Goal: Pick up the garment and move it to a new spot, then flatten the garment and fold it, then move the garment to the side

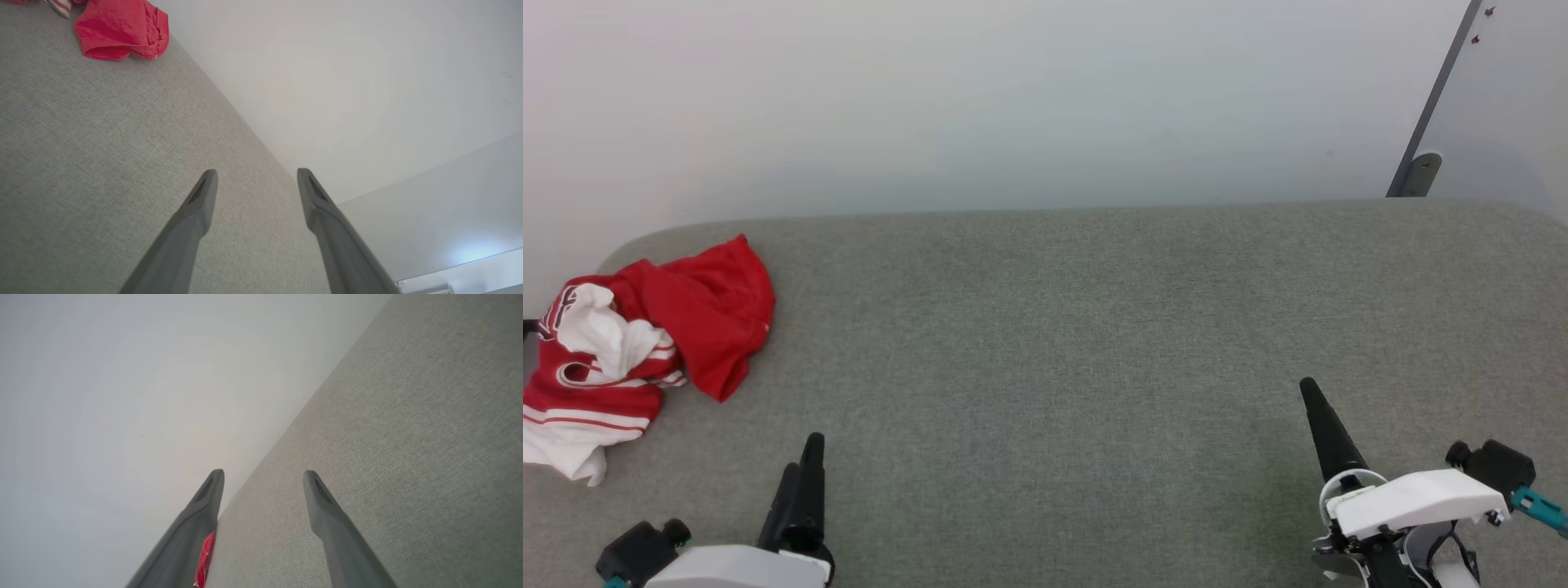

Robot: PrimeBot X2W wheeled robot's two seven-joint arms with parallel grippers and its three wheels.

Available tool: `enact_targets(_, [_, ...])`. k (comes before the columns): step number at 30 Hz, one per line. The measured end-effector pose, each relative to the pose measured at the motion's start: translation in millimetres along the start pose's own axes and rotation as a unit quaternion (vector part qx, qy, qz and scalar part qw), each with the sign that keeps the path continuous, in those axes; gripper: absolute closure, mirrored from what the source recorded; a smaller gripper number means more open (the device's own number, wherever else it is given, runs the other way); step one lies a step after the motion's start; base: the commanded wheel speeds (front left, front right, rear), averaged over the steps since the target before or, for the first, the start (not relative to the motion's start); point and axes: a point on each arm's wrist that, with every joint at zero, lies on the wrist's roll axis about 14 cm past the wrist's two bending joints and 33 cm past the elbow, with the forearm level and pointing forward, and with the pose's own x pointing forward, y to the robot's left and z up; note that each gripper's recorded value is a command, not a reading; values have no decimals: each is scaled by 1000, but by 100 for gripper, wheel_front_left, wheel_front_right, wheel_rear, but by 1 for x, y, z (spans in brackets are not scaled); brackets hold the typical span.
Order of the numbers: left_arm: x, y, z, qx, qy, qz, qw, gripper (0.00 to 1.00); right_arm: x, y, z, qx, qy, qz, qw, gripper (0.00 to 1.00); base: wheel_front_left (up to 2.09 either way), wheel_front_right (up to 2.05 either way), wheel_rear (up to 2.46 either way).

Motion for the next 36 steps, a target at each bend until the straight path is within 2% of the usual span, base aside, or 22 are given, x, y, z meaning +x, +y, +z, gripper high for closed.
enact_targets(13, [-4, -3, 9, 113, -19, -12, 993, 0, 3, 0, 6, -142, -7, 4, 990, 0, 0, 0, 0])
enact_targets(21, [-8, -3, 15, 177, -34, -19, 983, 0, 2, 2, 4, -197, -6, 8, 980, 0, 0, 0, 0])
enact_targets(36, [-14, -10, 22, 255, -56, -42, 964, 0, 1, 6, 3, -285, -8, 18, 958, 0, 0, 0, 0])
